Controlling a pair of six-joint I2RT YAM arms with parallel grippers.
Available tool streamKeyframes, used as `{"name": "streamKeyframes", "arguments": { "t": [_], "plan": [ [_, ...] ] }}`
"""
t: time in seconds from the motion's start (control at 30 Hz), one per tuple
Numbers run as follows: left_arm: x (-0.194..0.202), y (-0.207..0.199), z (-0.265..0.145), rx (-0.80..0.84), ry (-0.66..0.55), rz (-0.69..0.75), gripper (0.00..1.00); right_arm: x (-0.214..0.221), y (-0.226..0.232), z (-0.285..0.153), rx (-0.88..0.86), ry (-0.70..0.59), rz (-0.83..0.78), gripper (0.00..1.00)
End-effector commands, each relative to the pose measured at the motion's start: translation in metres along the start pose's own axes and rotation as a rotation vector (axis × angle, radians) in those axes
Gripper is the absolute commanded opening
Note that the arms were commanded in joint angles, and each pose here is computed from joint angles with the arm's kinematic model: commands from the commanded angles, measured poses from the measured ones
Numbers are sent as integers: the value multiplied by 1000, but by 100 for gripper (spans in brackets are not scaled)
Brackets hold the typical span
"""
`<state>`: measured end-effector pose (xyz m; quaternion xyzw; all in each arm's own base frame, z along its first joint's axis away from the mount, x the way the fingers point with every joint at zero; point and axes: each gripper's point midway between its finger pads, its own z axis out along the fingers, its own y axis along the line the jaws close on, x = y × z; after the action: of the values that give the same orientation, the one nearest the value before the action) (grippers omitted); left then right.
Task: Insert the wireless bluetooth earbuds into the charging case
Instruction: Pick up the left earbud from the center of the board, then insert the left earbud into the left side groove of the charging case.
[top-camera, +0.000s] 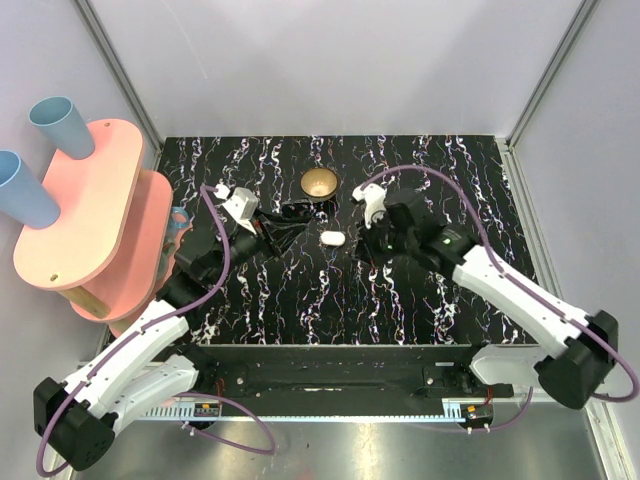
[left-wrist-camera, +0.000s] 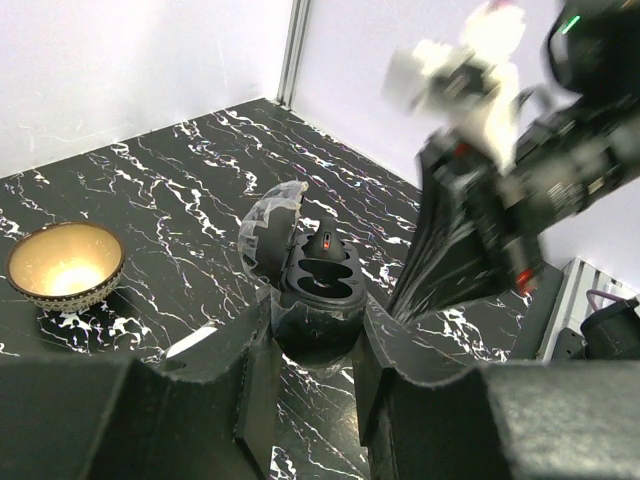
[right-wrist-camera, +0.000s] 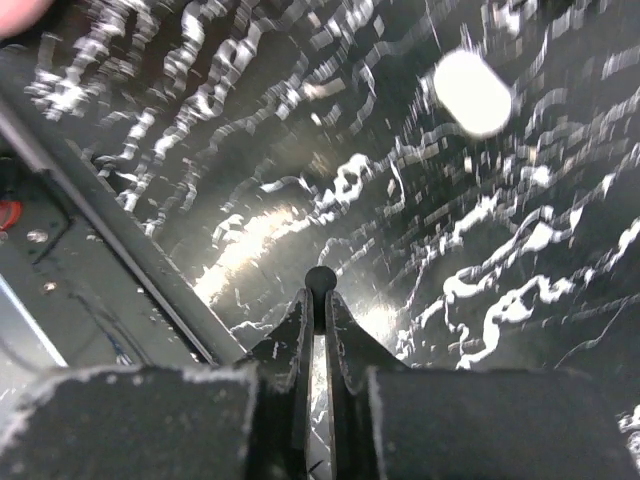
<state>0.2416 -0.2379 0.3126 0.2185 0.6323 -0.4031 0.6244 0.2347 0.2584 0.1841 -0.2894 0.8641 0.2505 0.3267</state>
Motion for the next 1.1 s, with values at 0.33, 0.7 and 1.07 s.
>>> {"name": "streamKeyframes", "arguments": {
  "t": [0.33,0.7,1.07],
  "plan": [
    [-9,-19,8,128,23,53,1,-96,74,-124,-282,-379,-594,0],
    [0,-52,12,357,100,58,2,-117,107,-161,-421,-467,-774,0],
    [-6,-75,11,521,121,76,2,-121,110,-161,-447,-446,-798,0]
  ]
}}
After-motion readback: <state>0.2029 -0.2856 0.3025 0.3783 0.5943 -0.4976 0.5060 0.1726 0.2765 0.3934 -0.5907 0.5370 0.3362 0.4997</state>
